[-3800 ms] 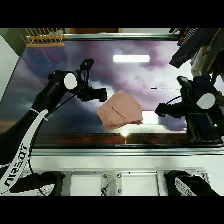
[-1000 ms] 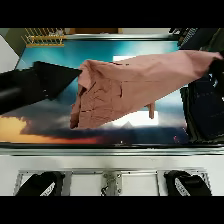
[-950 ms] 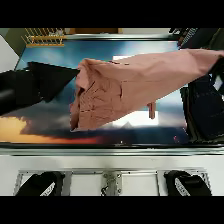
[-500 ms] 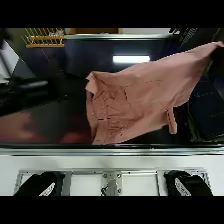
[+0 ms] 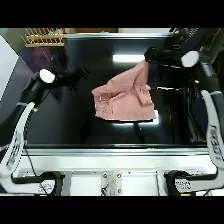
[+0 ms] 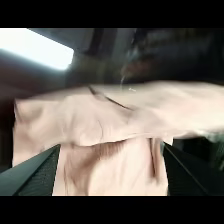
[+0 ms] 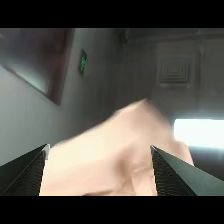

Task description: Fold the clothes and pants, and hang the long-sleeved shirts on hangers.

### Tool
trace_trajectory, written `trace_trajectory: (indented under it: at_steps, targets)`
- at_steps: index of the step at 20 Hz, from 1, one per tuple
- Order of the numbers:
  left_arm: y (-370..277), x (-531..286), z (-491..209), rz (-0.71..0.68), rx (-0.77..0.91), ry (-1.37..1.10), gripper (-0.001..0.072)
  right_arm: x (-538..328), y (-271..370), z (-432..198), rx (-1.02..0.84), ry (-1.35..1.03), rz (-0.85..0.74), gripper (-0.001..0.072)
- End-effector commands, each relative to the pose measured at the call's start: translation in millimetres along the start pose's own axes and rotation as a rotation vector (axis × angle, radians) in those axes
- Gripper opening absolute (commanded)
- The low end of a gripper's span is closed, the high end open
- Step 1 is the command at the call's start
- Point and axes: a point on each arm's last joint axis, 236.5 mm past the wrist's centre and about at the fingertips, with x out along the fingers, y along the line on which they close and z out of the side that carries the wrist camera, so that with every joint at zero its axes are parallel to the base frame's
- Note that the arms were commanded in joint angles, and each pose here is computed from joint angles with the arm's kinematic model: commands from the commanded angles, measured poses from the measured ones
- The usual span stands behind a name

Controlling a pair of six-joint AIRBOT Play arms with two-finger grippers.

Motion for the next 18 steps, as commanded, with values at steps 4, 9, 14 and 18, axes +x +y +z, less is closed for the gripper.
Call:
trace_trajectory:
  at_steps: [4,9,14,18]
  targets:
    - [59.3,-20.2,38.1,0.092,0.042,0.099,0.0703,-31.4,-23.3,39.1,-0.098,-0.042,-0.026,0.0701]
    - [129.3,-24.1,-84.8,0.281,0.049,0.372,0.0704,-113.4,-34.6,-18.8,-0.141,0.112,-0.057,0.0585]
    - [130.0,19.4,-179.9,0.223,0.033,0.519,0.0704,-147.6,-36.6,-88.6,-0.109,0.181,-0.067,0.0584]
    - [121.8,48.7,-212.0,0.185,0.011,0.588,0.0704,-166.6,-30.7,-102.5,-0.114,0.176,-0.063,0.0584]
